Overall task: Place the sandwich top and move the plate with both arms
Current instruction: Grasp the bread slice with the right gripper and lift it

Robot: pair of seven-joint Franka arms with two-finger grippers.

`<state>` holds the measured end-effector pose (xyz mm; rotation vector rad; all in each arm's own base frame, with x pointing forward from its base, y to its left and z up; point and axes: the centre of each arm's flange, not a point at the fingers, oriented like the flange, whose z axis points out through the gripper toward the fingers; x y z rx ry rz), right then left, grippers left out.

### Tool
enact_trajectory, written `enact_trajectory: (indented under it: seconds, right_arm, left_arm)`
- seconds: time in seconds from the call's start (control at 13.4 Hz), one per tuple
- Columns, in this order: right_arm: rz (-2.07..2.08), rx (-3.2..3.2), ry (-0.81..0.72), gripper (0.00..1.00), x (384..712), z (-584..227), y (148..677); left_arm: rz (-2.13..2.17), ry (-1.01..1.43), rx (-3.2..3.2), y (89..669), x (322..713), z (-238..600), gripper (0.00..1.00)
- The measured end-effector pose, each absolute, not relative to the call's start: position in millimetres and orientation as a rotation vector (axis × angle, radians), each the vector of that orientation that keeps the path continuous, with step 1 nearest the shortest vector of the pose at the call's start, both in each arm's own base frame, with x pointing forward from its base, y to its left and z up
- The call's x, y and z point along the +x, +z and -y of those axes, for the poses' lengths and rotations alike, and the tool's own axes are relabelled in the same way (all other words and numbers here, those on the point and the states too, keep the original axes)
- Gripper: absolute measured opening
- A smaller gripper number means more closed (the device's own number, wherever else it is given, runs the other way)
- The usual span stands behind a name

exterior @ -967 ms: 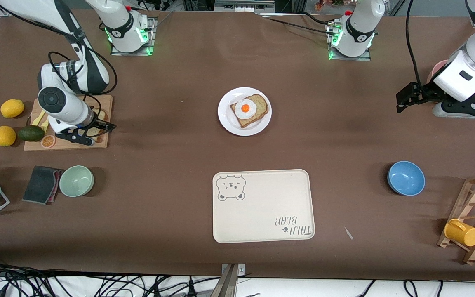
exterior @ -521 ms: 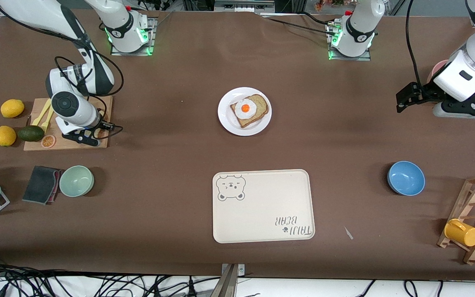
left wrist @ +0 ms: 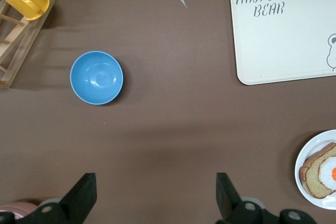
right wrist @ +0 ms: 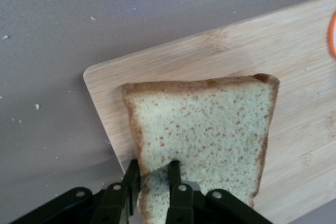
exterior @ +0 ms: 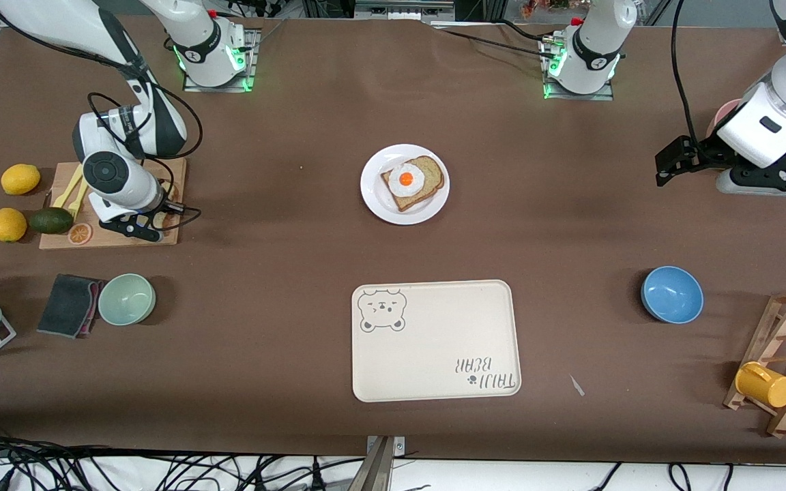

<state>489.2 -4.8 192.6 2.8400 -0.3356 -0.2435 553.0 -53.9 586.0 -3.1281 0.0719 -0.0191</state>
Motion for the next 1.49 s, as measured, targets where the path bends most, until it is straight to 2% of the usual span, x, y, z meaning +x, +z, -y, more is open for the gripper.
enact_trajectory:
  seconds: [0.15,0.22,0.52,0.74,1.12,1.49]
  right_arm:
    - [0.328,2.83,-0.26,0.12,489,4,194]
    - [0.318,2.823,-0.277,0.08,489,1,194]
    - [0.214,2.769,-0.38,0.08,483,-41,210]
    - [0.118,2.709,-0.399,0.08,493,-91,262]
    - [-0.084,2.746,-0.229,0.08,509,-208,358]
    - [-0.131,3.007,-0.149,0.08,487,-334,421]
  left_arm:
    - [-0.072,-0.019,-3.128,586,553,54,1.0]
    - [-0.072,-0.019,-3.128,586,553,54,1.0]
    - [-0.073,-0.019,-3.128,586,553,54,1.0]
    - [-0.074,-0.019,-3.128,586,553,55,1.0]
    - [-0.075,-0.019,-3.128,586,553,55,1.0]
    - [-0.076,-0.02,-3.128,586,553,56,1.0]
